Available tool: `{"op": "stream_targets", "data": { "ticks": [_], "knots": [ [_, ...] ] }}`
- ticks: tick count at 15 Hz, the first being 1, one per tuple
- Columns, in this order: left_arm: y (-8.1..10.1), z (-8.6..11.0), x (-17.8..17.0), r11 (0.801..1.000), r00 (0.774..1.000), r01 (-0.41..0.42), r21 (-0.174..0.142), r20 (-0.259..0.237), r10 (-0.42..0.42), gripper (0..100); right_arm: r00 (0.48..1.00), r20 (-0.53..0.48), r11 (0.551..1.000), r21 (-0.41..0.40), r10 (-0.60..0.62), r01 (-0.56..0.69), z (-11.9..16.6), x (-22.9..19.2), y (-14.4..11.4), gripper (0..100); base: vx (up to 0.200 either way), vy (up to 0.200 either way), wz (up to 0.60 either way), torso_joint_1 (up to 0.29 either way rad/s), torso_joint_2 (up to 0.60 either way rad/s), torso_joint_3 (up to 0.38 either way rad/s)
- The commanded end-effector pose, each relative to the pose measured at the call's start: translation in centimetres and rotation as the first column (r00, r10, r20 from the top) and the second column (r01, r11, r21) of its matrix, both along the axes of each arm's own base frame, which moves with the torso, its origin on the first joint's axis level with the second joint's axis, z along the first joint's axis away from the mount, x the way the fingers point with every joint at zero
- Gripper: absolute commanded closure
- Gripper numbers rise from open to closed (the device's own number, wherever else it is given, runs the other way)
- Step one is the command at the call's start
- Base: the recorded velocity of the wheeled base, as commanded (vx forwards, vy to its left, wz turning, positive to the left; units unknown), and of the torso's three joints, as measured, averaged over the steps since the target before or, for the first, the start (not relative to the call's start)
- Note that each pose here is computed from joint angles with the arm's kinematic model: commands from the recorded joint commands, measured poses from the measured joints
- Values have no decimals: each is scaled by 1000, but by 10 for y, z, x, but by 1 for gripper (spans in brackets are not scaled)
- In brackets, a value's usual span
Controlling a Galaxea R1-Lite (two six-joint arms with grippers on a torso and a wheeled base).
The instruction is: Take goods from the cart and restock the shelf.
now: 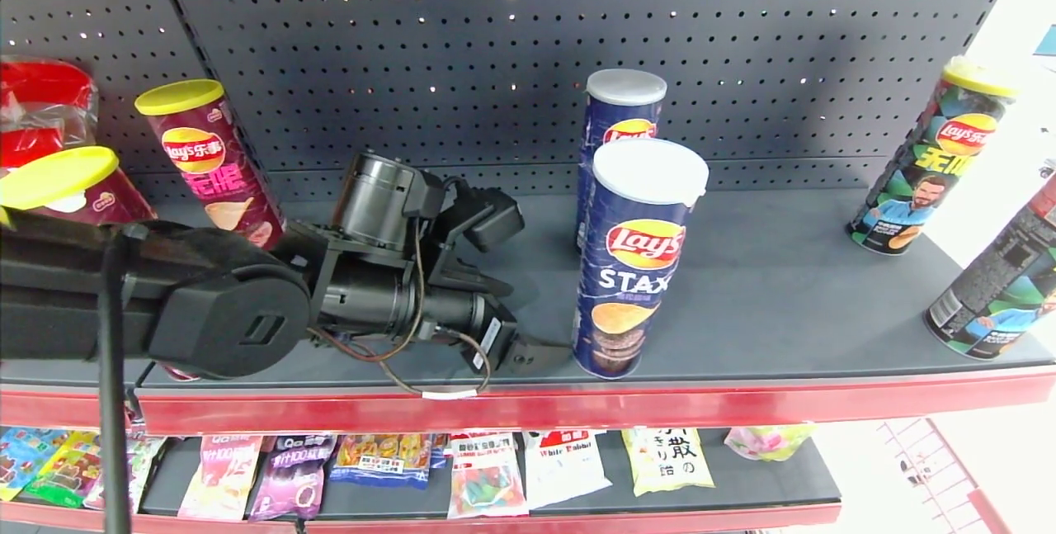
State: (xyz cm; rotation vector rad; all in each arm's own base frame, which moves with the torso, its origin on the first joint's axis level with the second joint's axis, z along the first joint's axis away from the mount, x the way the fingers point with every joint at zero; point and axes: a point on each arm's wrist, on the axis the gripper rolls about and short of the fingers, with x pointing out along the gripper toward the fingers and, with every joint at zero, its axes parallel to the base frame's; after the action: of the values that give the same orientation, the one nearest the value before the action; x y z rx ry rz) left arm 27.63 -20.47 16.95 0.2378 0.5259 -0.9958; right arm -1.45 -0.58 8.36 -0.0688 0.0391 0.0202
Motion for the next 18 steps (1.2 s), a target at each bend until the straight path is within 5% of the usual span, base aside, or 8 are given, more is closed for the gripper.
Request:
{"op": "stream_targets", "data": {
  "ticks": [1, 18],
  "knots": [
    [-2, -1, 2, 1000, 1000, 0, 0, 0, 0, 0, 1000, -1, 1000, -2, 1, -1, 0, 0, 0, 0, 0, 0, 0, 0, 0, 0],
    [-11, 0, 8, 1000, 1000, 12, -8, 12, -12, 0, 1000, -1, 1000, -2, 1, -1, 0, 0, 0, 0, 0, 0, 0, 0, 0, 0]
  ]
}}
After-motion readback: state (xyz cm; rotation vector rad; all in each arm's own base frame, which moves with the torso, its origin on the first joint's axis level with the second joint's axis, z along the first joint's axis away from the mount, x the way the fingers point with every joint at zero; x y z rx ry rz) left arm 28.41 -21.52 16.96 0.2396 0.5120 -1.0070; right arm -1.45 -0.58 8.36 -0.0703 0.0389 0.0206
